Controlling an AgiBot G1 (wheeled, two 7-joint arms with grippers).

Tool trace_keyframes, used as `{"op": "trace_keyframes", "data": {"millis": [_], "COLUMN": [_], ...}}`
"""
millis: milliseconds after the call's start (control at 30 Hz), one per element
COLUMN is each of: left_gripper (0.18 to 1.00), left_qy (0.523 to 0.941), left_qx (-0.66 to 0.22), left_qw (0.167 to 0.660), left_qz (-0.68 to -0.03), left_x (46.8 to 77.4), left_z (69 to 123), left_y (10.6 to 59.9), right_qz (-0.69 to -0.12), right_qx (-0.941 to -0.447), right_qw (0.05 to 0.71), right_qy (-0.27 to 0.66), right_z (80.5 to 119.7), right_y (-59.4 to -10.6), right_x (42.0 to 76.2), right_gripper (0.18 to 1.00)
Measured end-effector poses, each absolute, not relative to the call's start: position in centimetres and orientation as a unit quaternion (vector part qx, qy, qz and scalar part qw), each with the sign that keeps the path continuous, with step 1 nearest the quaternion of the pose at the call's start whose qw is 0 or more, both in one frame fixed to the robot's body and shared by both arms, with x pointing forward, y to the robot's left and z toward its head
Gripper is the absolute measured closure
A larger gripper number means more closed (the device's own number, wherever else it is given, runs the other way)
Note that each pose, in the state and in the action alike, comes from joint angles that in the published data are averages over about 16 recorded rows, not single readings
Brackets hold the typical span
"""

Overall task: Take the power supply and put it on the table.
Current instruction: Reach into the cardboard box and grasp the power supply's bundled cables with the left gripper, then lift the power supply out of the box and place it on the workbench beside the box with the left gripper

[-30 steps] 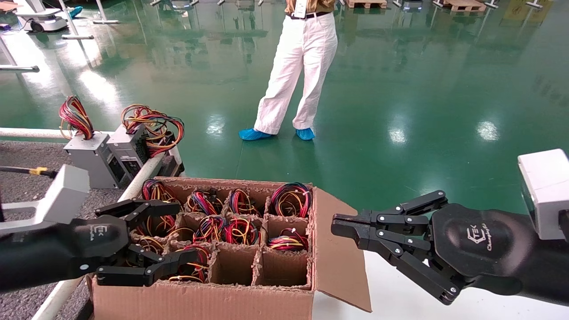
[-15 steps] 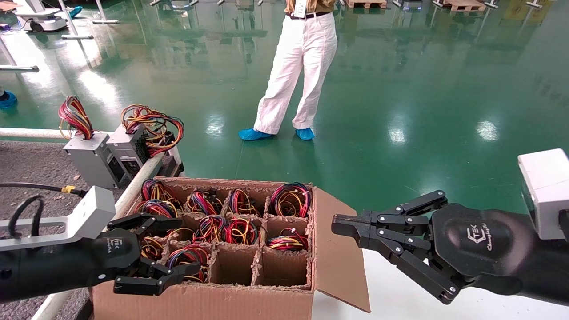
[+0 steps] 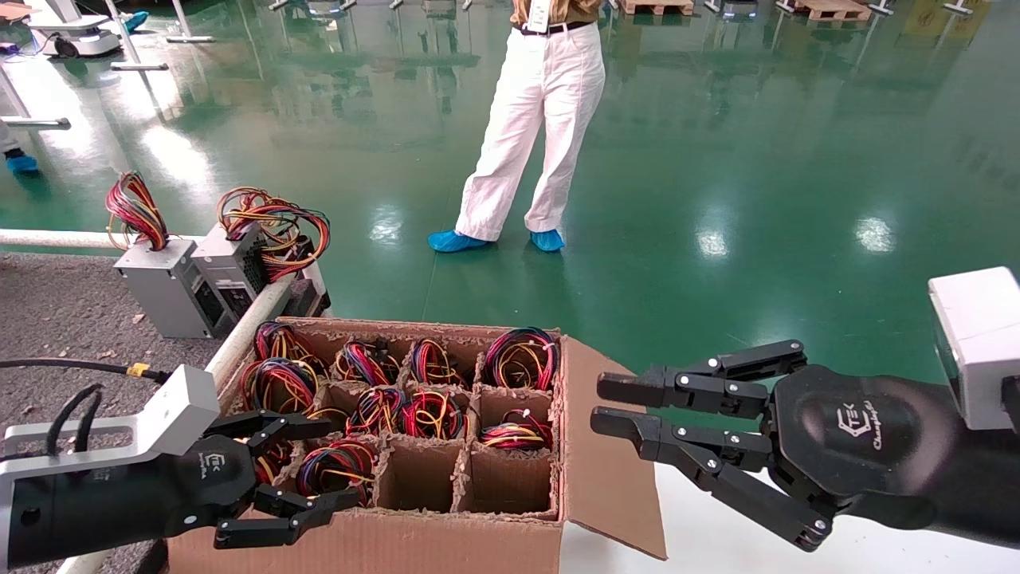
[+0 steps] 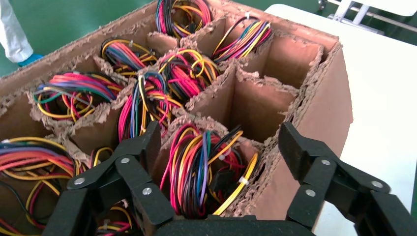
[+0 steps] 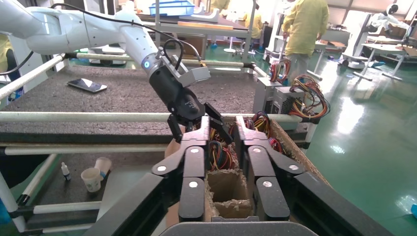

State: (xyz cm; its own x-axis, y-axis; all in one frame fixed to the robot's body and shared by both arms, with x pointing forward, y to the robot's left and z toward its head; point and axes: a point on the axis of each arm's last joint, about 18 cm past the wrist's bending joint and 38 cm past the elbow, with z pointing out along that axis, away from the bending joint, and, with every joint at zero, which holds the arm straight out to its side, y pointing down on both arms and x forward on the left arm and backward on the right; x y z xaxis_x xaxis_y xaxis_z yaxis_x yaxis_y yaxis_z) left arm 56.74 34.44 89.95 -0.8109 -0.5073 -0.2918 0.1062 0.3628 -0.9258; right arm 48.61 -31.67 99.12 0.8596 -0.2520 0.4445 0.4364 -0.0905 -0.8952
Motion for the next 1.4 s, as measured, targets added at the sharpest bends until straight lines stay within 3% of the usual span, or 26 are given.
{"op": "trace_keyframes", "data": {"millis": [267, 967, 1400], "left_gripper": [0.391, 0.853, 0.956], "left_qy": [0.776, 0.766, 0.756], "left_qx": [-0.142, -0.159, -0.152], "left_qw": [0.283, 0.274, 0.28], "left_qz": [-0.546, -0.559, -0.572], "left_x": [57.2, 57.1, 56.6], "left_z": [89.3, 88.6, 89.6], "left_y": [34.9, 35.9, 36.3], "right_qz": [-0.256, -0.256, -0.256], "right_qx": [-0.692, -0.692, -0.692], "right_qw": [0.671, 0.671, 0.671], "right_qy": [-0.067, -0.067, -0.067], "right_z": [99.1, 99.1, 99.1], "right_y": [-31.7, -31.7, -31.7], "right_x": [48.6, 48.6, 48.6], "right_gripper": [0.816, 0.342, 0.198]}}
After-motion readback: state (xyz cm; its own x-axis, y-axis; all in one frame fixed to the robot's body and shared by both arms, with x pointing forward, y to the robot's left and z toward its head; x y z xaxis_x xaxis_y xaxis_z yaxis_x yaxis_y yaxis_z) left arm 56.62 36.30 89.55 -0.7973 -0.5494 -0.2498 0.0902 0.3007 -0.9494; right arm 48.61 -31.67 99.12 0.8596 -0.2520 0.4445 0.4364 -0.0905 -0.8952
